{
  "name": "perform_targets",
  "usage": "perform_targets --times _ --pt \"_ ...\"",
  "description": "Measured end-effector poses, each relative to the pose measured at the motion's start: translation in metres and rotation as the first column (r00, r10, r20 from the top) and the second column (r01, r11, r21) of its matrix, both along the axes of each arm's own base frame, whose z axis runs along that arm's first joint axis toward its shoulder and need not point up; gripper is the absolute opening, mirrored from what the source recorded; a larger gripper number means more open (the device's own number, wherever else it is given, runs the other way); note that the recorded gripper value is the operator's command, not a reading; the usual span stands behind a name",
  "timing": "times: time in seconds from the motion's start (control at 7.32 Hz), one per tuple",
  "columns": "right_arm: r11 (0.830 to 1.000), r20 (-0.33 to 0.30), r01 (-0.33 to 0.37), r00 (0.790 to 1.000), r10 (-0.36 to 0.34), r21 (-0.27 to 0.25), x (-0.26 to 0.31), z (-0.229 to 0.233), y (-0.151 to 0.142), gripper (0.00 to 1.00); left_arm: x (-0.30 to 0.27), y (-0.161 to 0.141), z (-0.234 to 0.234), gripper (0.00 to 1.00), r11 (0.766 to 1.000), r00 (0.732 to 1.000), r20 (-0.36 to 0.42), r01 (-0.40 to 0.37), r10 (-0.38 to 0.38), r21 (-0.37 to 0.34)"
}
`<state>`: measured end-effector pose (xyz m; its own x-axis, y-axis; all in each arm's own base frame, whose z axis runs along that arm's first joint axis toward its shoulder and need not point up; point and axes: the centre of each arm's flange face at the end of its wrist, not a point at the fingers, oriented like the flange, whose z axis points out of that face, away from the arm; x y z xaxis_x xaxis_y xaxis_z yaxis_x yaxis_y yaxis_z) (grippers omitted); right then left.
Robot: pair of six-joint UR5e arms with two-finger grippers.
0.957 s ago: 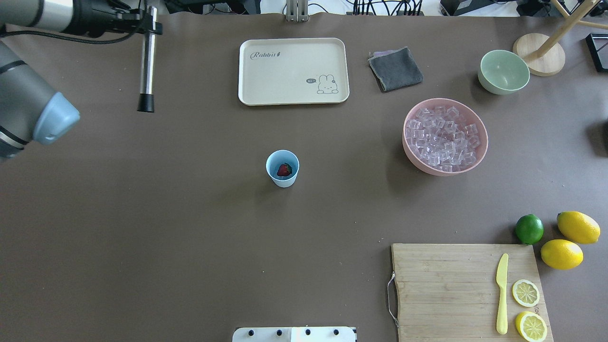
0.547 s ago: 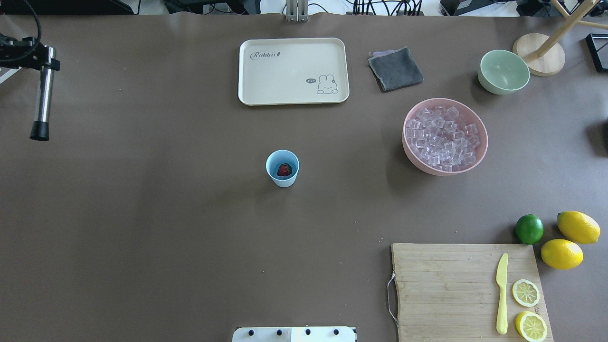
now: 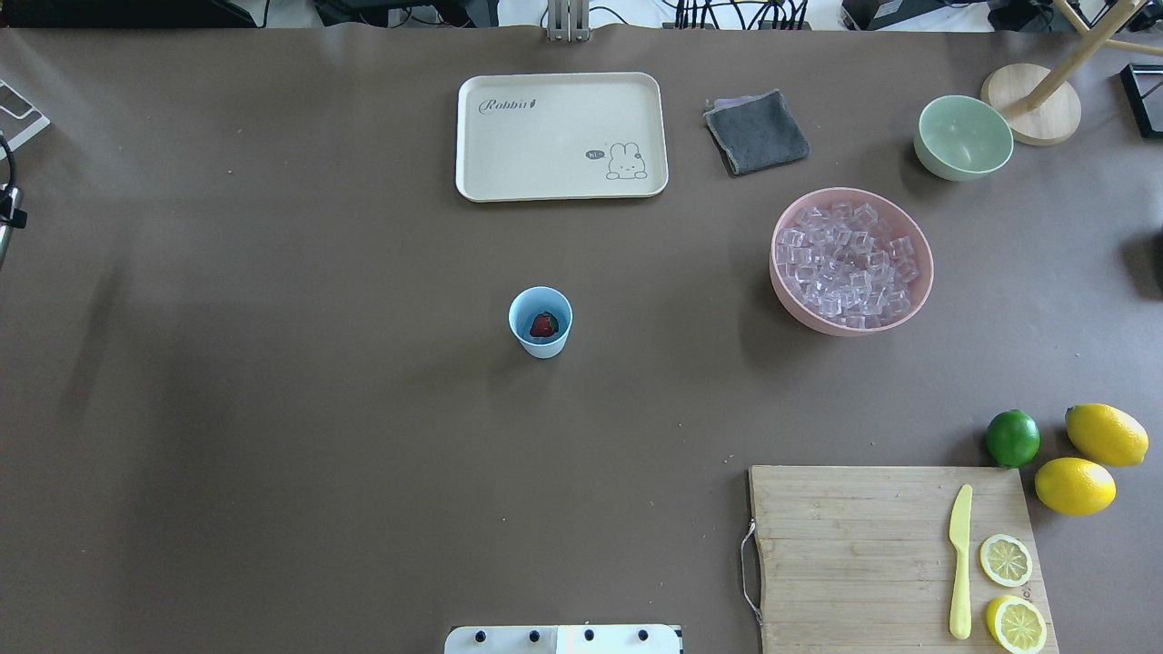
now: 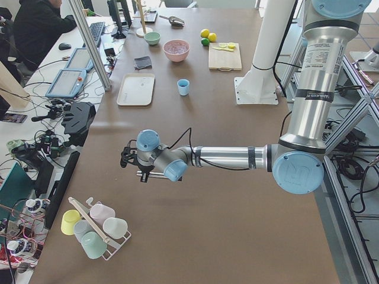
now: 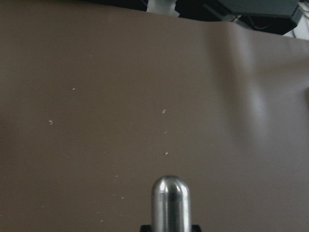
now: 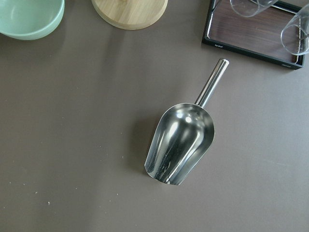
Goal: Mash ice and strawberries in cup
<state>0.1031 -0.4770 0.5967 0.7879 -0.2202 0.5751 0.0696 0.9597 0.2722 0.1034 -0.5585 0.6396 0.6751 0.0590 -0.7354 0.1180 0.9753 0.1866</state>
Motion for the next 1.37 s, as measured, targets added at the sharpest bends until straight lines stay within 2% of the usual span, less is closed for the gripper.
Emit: perform_targets --times 0.14,0.27,0.41,0.55,0.68,0.96,1.09,1.37 --pt "1.000 0.016 0.021 1.000 -0.021 0.012 -0.002 0.001 0.000 0.99 0.001 0.006 0.013 0.30 1.000 1.000 0.017 -0.008 0.009 -0.006" --pt "0.999 0.038 0.038 0.999 -0.039 0.017 -0.003 0.003 0.001 0.99 0.007 0.010 0.024 0.31 1.000 1.000 0.023 -0.021 0.021 -0.008" --pt "0.999 0.051 0.046 0.998 -0.047 0.019 -0.004 0.005 0.004 0.99 0.016 0.013 0.035 0.38 0.999 0.999 0.022 -0.038 0.038 0.000" --pt "0.999 0.055 0.047 0.997 -0.048 0.023 -0.003 0.005 0.006 0.99 0.028 0.017 0.044 0.93 0.998 0.998 0.026 -0.058 0.057 0.011" --pt "0.999 0.056 0.038 0.998 -0.040 0.025 0.001 0.004 0.007 0.99 0.043 0.018 0.045 0.97 0.997 0.997 0.035 -0.077 0.076 0.024" --pt "1.000 0.055 0.021 0.998 -0.022 0.022 0.009 0.004 0.008 0.99 0.052 0.012 0.027 0.97 0.995 0.996 0.030 -0.082 0.080 0.059" --pt "1.000 0.053 0.018 0.998 -0.019 0.017 0.011 0.005 0.008 0.99 0.032 0.001 0.007 0.97 0.997 0.998 0.007 -0.055 0.055 0.061" --pt "1.000 0.051 0.012 0.999 -0.012 -0.003 0.013 0.012 0.010 0.99 -0.055 -0.023 -0.046 0.97 1.000 0.996 -0.084 0.006 -0.003 0.028"
